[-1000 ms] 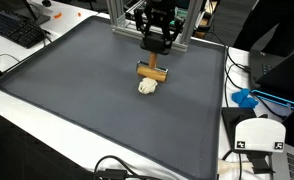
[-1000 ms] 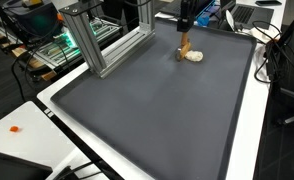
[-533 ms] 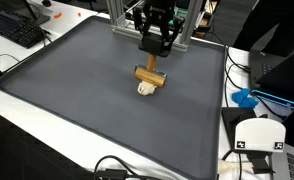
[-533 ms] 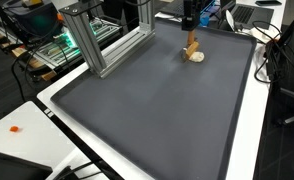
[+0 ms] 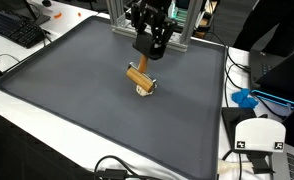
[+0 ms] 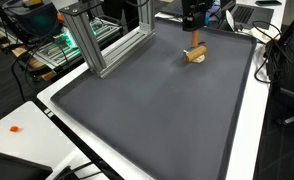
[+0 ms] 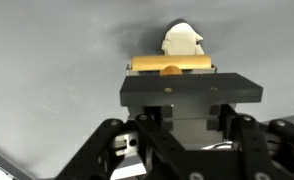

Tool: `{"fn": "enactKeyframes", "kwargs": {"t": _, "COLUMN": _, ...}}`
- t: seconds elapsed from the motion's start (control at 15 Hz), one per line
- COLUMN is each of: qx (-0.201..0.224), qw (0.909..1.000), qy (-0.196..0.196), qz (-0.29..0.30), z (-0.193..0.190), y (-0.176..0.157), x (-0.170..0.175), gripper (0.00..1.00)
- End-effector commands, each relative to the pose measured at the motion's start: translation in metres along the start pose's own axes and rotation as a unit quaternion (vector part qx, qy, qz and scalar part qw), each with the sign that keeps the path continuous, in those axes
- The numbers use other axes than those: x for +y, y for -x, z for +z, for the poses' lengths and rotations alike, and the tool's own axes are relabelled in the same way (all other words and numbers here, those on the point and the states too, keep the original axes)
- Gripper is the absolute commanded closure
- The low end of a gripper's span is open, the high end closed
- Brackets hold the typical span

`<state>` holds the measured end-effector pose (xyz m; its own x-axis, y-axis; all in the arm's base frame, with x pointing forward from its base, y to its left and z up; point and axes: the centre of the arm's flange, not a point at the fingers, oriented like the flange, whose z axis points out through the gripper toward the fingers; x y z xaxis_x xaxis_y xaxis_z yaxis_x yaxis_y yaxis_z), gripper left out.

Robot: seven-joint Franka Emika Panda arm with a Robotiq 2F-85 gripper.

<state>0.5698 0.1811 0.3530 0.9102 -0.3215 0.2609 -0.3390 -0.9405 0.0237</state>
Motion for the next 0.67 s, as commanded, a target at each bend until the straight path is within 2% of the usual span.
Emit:
{"fn": "enactKeyframes", "kwargs": {"t": 0.0, "qx": 0.006, "qw": 0.9961, "qy": 0.034, "qz": 0.081, "z": 0.0048, "y": 0.0015, "x": -0.0041, "gripper": 0.65}}
{"fn": "enactKeyframes", "kwargs": {"t": 0.4, "qx": 0.000, "qw": 0.9824, "qy": 0.031, "qz": 0.184, "z": 0.0049, "y": -0.0018, "x": -0.0051, "gripper": 0.65}}
{"fn": "enactKeyframes", "kwargs": {"t": 0.6, "qx": 0.002, "qw": 0.9760, "qy": 0.026, "qz": 0.216, "z": 0.0034, "y": -0.0034, "x": -0.0054, "gripper": 0.65}}
